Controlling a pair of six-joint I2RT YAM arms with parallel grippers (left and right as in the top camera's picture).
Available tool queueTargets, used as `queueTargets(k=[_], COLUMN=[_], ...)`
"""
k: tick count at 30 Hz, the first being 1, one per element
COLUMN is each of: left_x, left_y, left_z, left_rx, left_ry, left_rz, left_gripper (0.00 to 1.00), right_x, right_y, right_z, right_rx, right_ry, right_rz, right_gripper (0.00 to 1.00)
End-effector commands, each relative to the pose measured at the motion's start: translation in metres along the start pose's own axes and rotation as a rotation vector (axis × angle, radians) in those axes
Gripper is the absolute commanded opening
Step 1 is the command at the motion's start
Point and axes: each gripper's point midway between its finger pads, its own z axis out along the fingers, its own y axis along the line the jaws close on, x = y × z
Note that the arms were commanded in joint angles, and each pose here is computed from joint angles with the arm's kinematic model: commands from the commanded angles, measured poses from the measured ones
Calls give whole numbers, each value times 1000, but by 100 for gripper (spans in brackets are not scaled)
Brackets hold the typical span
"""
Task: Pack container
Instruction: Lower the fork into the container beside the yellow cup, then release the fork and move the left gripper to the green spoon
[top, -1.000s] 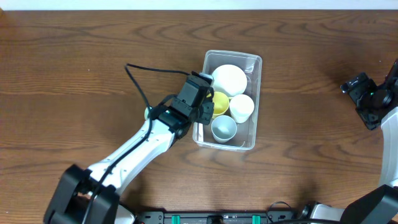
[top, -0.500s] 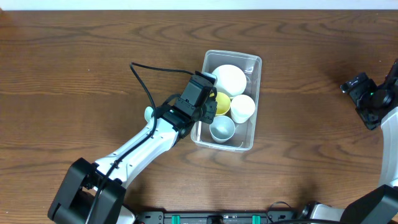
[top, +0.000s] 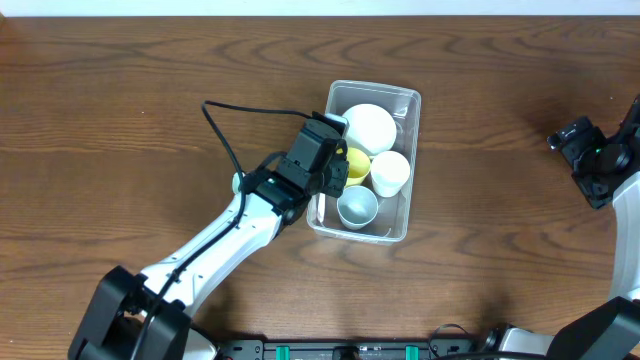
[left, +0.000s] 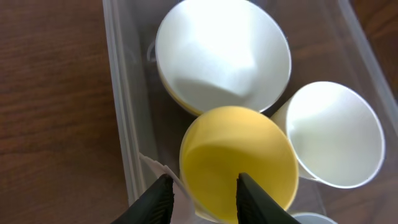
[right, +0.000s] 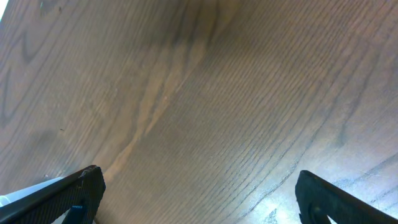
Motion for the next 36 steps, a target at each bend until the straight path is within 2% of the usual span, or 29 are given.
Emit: queueTargets(k=[1, 10, 13, 19, 25, 27, 32, 36], left_x=[-10, -2, -1, -2, -14, -20, -34, -21], left_y=[-2, 0, 1, 1, 17, 23, 57, 94], left_z=[-8, -8, -8, -8, -19, -27, -63, -86], left_rx=[3, -7, -8, -12, -94, -104, -162, -240], left_ry=[-26, 10, 14, 7, -41, -65, -114, -75], left_rz=[18, 18, 18, 19, 26, 12, -56, -144], left_gripper=[34, 34, 29, 31, 50, 54, 55, 56], right_x=[-4, -4, -4, -4, -4, -4, -4, -4], right_y=[-3, -3, -3, -3, -3, -3, -3, -3], right_z=[0, 0, 0, 0, 0, 0, 0, 0], right_rx=[11, 11, 11, 11, 11, 11, 11, 11], right_ry=[-9, -9, -9, -9, -9, -9, -9, -9], right_rz=[16, 16, 16, 16, 16, 16, 16, 16], right_gripper=[99, 99, 99, 99, 99, 99, 99, 99])
